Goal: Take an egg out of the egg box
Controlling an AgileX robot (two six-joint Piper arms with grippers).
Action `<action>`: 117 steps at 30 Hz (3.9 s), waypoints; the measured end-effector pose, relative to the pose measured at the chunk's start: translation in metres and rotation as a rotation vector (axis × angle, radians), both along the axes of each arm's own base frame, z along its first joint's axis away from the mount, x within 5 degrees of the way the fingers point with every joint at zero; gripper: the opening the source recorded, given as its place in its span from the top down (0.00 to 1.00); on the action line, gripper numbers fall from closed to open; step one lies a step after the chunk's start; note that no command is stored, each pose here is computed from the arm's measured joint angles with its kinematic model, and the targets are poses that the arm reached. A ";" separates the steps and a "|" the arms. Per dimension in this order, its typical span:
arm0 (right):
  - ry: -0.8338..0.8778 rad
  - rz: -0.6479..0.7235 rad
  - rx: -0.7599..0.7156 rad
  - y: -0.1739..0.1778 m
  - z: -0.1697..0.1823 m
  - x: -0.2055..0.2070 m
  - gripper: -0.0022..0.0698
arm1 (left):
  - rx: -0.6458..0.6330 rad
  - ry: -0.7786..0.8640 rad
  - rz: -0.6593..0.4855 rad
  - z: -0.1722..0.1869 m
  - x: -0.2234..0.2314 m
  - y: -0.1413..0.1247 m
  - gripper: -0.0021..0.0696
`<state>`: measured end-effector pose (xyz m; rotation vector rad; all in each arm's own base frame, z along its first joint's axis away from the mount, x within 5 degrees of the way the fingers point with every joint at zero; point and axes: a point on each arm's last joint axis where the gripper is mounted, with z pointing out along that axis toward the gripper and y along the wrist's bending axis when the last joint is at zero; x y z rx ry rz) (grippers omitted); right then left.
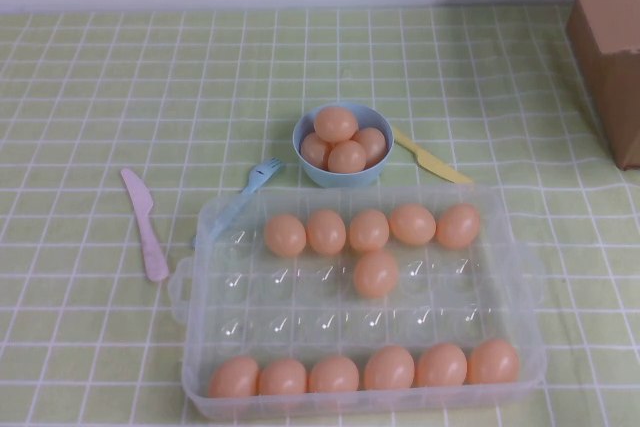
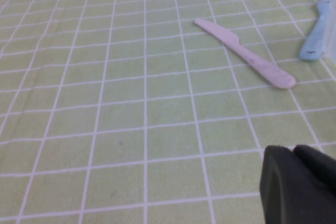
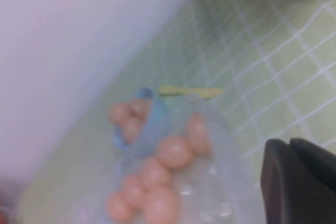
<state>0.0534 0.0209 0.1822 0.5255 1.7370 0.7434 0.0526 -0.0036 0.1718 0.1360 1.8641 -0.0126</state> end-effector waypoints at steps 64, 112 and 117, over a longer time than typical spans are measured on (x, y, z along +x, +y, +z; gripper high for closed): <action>0.551 1.278 -1.178 0.131 0.109 0.174 0.99 | 0.000 0.000 0.000 0.000 0.000 0.000 0.98; 0.394 1.696 -1.434 0.151 0.045 0.203 0.50 | 0.000 0.000 0.000 0.000 0.000 0.000 0.98; 0.372 1.721 -1.445 0.151 0.045 0.203 0.50 | 0.000 0.000 0.000 0.000 0.000 0.000 0.98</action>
